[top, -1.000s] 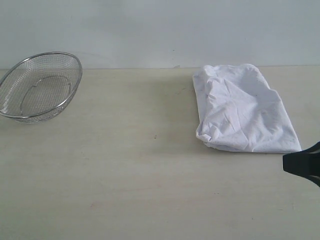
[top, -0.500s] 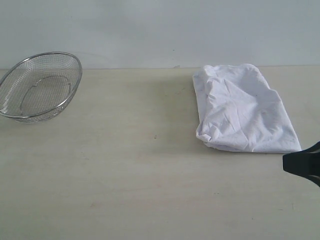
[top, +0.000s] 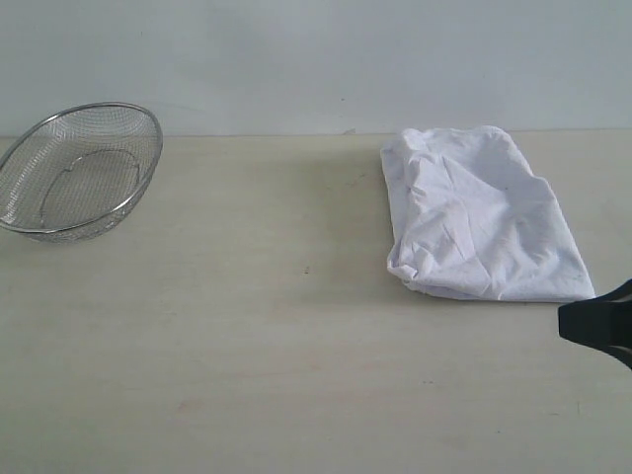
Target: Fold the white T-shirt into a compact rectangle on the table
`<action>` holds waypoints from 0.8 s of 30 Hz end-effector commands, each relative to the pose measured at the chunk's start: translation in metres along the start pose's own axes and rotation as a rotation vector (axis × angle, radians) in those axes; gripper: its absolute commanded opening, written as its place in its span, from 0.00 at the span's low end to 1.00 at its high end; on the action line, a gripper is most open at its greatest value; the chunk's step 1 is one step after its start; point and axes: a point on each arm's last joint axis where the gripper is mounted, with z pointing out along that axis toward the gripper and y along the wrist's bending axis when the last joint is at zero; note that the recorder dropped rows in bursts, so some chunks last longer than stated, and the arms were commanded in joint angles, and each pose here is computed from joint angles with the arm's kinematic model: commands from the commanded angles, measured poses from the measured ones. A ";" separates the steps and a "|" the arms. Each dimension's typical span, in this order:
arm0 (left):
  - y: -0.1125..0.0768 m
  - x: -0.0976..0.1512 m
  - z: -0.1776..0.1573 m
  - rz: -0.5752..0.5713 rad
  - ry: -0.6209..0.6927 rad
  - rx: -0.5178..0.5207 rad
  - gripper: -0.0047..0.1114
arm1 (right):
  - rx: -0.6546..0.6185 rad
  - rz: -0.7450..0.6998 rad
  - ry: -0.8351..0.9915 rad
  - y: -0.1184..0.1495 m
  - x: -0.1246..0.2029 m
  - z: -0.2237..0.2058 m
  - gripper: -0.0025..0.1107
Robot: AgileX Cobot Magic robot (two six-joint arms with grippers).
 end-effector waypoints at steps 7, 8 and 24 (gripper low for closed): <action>0.000 0.006 0.001 -0.176 0.054 -0.007 0.08 | 0.000 -0.009 -0.007 0.000 0.001 -0.001 0.03; 0.000 0.005 0.001 -0.176 0.052 -0.008 0.08 | 0.000 -0.009 -0.007 0.000 0.001 -0.001 0.03; 0.000 0.005 0.001 -0.176 0.049 -0.008 0.08 | 0.004 -0.013 -0.012 0.000 0.001 -0.001 0.03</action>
